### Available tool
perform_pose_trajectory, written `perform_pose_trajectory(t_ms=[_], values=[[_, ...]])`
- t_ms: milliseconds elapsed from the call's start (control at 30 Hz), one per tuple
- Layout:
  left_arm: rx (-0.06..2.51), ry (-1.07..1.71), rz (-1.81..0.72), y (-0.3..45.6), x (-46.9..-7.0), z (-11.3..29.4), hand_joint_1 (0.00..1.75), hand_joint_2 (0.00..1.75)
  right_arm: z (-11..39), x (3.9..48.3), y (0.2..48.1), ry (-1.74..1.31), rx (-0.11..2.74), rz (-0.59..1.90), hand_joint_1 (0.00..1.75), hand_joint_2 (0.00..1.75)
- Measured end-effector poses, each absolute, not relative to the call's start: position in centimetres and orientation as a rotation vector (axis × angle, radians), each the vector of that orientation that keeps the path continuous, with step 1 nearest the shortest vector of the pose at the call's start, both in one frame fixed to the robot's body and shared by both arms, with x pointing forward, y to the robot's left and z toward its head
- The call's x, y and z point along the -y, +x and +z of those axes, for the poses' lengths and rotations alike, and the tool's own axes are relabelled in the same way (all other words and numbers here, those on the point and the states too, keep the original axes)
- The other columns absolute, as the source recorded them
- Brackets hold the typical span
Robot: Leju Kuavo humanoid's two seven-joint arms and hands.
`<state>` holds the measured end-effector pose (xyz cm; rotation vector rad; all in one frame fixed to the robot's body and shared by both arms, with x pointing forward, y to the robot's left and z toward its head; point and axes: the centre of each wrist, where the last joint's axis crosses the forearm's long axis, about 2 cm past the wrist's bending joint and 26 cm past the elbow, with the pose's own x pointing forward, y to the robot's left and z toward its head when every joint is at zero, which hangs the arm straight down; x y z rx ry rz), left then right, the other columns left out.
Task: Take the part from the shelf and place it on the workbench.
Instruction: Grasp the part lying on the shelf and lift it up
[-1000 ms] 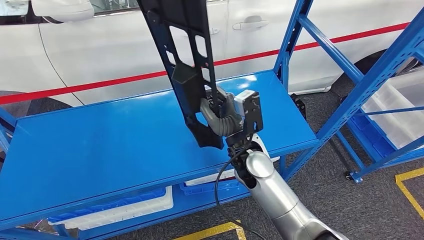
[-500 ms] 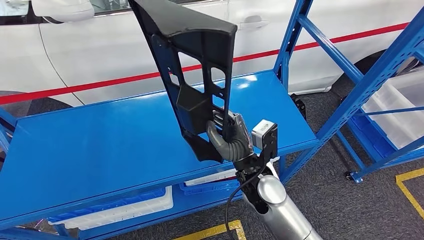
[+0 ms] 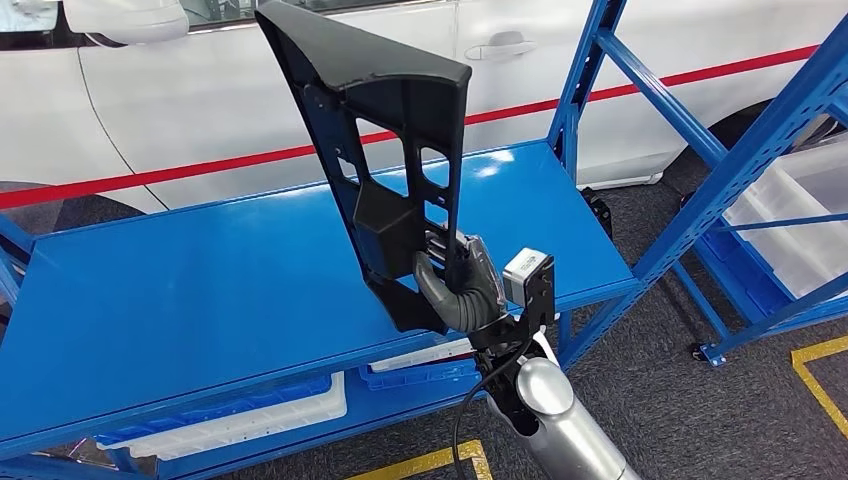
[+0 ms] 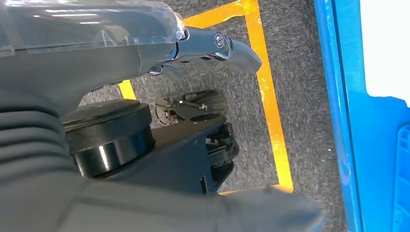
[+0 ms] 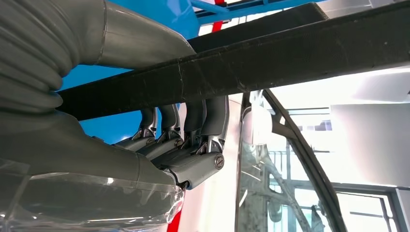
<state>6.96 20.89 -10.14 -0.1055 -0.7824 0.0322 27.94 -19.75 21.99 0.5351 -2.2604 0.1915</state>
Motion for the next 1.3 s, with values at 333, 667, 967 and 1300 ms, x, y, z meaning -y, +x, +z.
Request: perform_pose_trajectory(t_ms=[333, 667, 967, 1300], values=[[0.788, -0.121, 0.112, 7.0, -21.1, -10.2, 0.00, 1.75, 22.2, 19.7, 27.8, 0.590, 2.264, 0.212, 1.75, 1.75], [0.781, -0.098, 0.083, 6.8, -21.0, -10.2, 0.00, 1.75, 22.7, 19.7, 26.7, 0.699, 2.299, 0.176, 1.75, 1.75], [0.779, -0.092, 0.072, 6.7, -21.0, -10.2, 0.00, 1.75, 23.0, 19.8, 26.3, 0.712, 2.313, 0.181, 1.75, 1.75], [0.781, -0.103, 0.055, 6.8, -21.3, -10.2, 0.00, 1.75, 23.1, 19.8, 26.3, 0.735, 2.296, 0.174, 1.75, 1.75]])
